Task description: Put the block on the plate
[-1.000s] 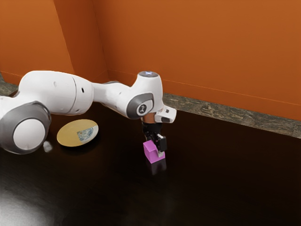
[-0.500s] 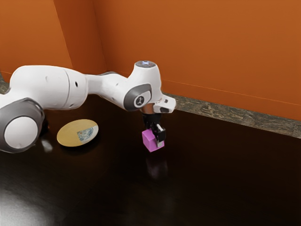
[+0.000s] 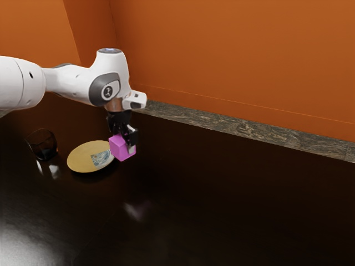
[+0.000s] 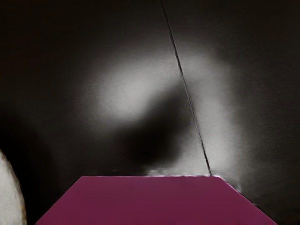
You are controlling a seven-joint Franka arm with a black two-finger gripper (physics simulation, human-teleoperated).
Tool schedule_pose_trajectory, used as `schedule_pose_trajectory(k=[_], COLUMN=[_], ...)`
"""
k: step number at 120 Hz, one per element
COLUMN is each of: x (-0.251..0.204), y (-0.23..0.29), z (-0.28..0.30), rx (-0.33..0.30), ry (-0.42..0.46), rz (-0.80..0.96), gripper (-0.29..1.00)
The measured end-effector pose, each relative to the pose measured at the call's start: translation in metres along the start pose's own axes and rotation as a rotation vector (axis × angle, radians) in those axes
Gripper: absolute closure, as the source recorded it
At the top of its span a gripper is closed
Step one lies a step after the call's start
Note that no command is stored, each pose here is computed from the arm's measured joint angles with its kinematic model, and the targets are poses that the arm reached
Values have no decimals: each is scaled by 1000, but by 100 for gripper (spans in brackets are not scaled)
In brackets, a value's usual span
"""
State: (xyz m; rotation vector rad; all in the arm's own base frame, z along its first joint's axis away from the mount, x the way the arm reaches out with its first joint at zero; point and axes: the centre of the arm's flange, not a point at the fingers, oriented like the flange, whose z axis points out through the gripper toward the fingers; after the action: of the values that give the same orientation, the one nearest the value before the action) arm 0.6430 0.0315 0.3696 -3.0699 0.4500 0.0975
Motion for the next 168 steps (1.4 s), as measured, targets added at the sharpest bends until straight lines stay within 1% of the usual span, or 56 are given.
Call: schedule_pose_trajectory(k=[15,37,66,87,104,117,130,144,152,168], x=[-21,-48,-54,-42,-38,-36,-36,-38,-41,-30], y=[-38,-96,-158,-195,-199,-199,-199,-194,-184,-133], z=[-1,0,14,41,72,75,72,36,18,-16], rx=[-7,-1,-19,-36,-59,-65,-65,-52,-54,-58], ry=[-28,-54,-49,-41,-69,-69,-64,-24,-15,-15], rz=[-69,-174,-274,-316,-322,-321,-321,-319,-310,-242], gripper=[33,33,32,32,32,20,12,7,5,3])
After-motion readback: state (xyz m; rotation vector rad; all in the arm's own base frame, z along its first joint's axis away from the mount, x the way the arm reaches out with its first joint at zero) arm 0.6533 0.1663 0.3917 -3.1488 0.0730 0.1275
